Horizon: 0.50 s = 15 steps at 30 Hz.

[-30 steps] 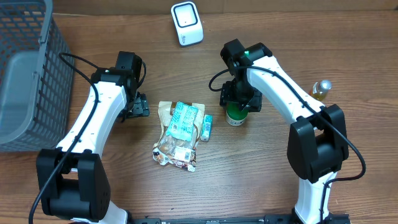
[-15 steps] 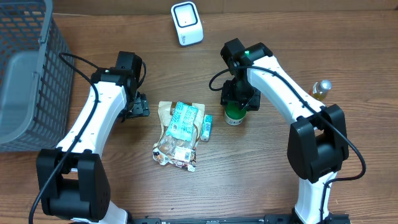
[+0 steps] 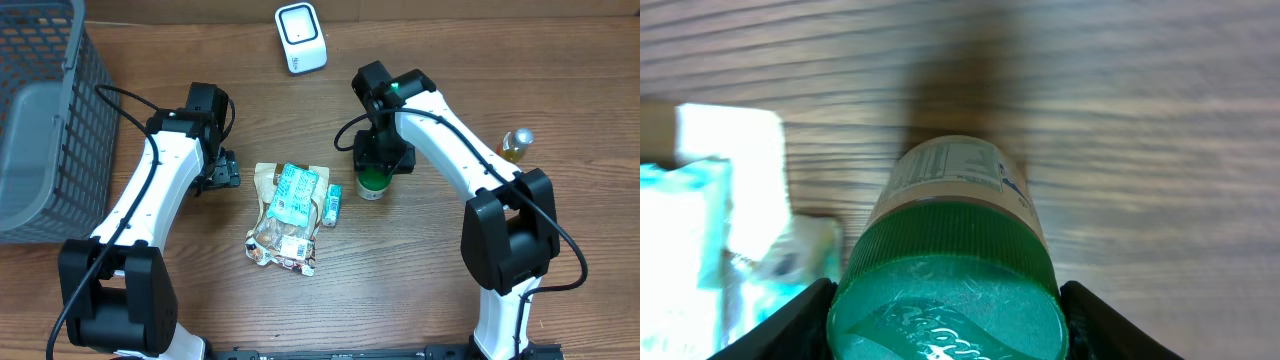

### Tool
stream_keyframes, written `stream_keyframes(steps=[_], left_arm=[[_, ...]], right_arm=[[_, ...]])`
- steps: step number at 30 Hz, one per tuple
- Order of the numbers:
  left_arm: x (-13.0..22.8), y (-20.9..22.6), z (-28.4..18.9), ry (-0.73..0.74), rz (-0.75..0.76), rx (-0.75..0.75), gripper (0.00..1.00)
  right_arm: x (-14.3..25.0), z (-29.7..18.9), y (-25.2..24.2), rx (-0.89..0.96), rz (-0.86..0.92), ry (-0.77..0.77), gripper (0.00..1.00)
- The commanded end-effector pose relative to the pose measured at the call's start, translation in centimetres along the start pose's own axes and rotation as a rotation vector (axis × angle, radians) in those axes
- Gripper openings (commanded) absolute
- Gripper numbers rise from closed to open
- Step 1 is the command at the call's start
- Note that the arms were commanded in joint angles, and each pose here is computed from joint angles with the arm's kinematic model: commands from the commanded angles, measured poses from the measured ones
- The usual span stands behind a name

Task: Scan the item barcode
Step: 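Close the right gripper on the jar body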

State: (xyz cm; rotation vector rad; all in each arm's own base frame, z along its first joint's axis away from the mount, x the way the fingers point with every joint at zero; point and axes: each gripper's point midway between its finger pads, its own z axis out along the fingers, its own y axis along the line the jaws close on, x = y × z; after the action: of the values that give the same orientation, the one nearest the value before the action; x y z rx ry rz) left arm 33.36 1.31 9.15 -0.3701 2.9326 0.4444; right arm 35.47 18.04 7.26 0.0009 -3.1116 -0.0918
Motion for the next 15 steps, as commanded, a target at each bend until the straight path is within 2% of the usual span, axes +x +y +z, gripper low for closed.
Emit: stream_keyframes(steps=[1, 7, 15], left_arm=[[-0.8, 0.4, -0.9, -0.037, -0.027, 0.000, 0.99], [-0.8, 0.4, -0.9, -0.037, -0.027, 0.000, 1.00], [-0.8, 0.4, -0.9, -0.037, -0.027, 0.000, 1.00]], right_arm=[[0.7, 0.2, 2.5, -0.072, -0.173, 0.007, 0.62], [0.4, 0.2, 3.3, -0.078, -0.304, -0.023, 0.62], [-1.5, 0.1, 2.1, 0.011, -0.302, -0.104, 0.62]])
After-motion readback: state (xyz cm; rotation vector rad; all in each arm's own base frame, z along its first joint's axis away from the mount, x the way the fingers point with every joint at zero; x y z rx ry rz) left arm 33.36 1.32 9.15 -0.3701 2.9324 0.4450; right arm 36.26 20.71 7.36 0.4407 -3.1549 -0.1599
